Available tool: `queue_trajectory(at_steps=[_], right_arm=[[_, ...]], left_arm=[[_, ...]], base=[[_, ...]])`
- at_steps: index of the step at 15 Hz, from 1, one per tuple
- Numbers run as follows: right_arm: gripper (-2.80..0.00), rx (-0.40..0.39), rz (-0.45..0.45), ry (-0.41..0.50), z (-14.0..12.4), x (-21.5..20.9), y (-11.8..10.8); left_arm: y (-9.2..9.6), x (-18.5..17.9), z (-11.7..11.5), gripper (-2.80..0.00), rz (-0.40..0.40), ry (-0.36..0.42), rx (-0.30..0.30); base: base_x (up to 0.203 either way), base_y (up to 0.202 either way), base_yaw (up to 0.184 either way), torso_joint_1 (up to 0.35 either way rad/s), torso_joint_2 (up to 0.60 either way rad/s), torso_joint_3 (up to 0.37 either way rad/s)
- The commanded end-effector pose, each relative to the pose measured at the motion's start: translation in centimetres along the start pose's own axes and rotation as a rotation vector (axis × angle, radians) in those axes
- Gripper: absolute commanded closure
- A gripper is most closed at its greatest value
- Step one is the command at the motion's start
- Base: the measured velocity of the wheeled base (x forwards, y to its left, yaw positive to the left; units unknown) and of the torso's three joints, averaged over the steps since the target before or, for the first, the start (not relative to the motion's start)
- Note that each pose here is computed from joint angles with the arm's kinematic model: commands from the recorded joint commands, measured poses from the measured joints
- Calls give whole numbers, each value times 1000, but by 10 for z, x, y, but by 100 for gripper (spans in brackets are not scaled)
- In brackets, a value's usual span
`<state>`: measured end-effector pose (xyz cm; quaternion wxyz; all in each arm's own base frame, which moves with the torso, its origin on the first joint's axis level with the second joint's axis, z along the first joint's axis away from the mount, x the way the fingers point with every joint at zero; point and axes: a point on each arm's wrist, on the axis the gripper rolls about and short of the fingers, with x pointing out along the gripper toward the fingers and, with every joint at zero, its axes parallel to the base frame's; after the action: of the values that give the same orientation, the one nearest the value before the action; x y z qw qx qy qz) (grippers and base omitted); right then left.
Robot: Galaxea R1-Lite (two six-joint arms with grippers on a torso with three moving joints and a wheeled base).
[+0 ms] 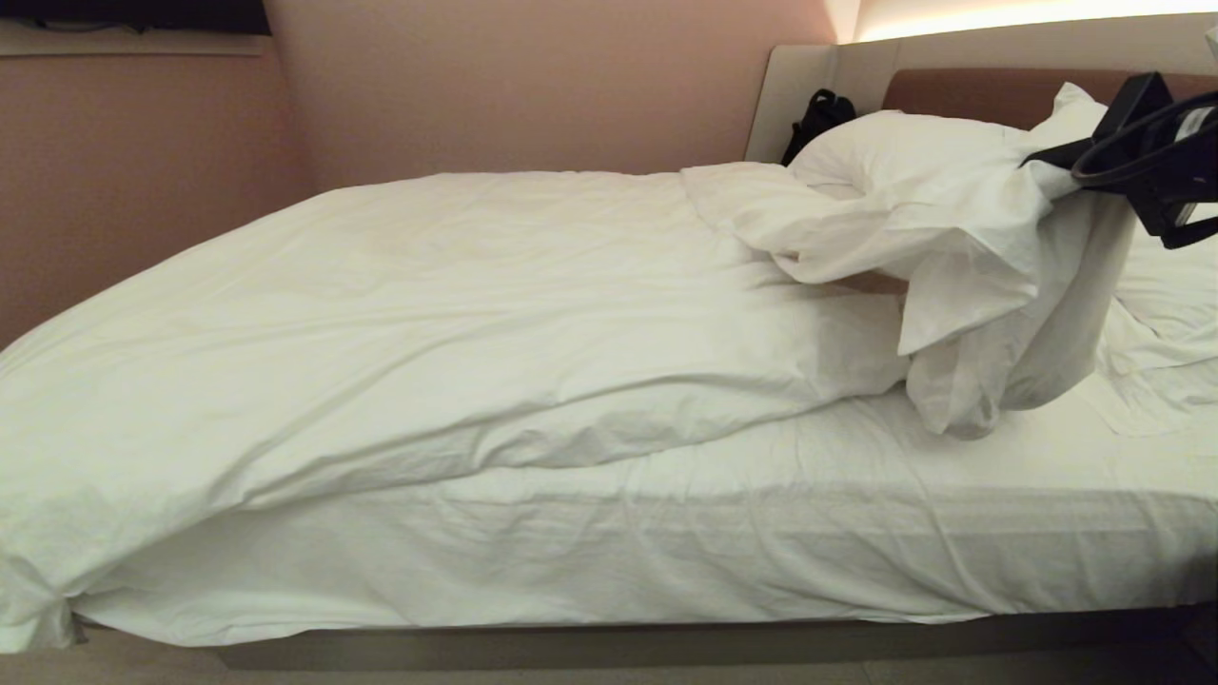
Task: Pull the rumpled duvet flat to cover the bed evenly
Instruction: Flatten the corners of the folded blanket
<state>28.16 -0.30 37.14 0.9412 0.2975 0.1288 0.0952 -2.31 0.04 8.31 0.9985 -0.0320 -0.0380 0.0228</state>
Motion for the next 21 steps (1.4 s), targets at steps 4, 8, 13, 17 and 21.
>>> queue_trajectory(at_steps=[4, 8, 13, 17, 21], right_arm=[[0, -27, -109, 98, -25, 29, -28], [-280, -9, -194, 151, -38, 60, -49], [-280, -13, -245, 231, -48, 63, -55], [-280, -14, -342, 358, -65, 49, -61], [-280, 0, -430, 449, -80, 15, -60]], left_arm=[[0, 0, 0, 0, 1, 1, -1], [0, 0, 0, 0, 1, 1, -1], [0, 0, 0, 0, 1, 0, -1], [0, 0, 0, 0, 1, 1, -1], [0, 0, 0, 0, 1, -1, -1]], base=[[0, 0, 0, 0, 0, 0], [0, 0, 0, 0, 0, 0], [0, 0, 0, 0, 0, 0], [0, 0, 0, 0, 0, 0], [0, 0, 0, 0, 0, 0]])
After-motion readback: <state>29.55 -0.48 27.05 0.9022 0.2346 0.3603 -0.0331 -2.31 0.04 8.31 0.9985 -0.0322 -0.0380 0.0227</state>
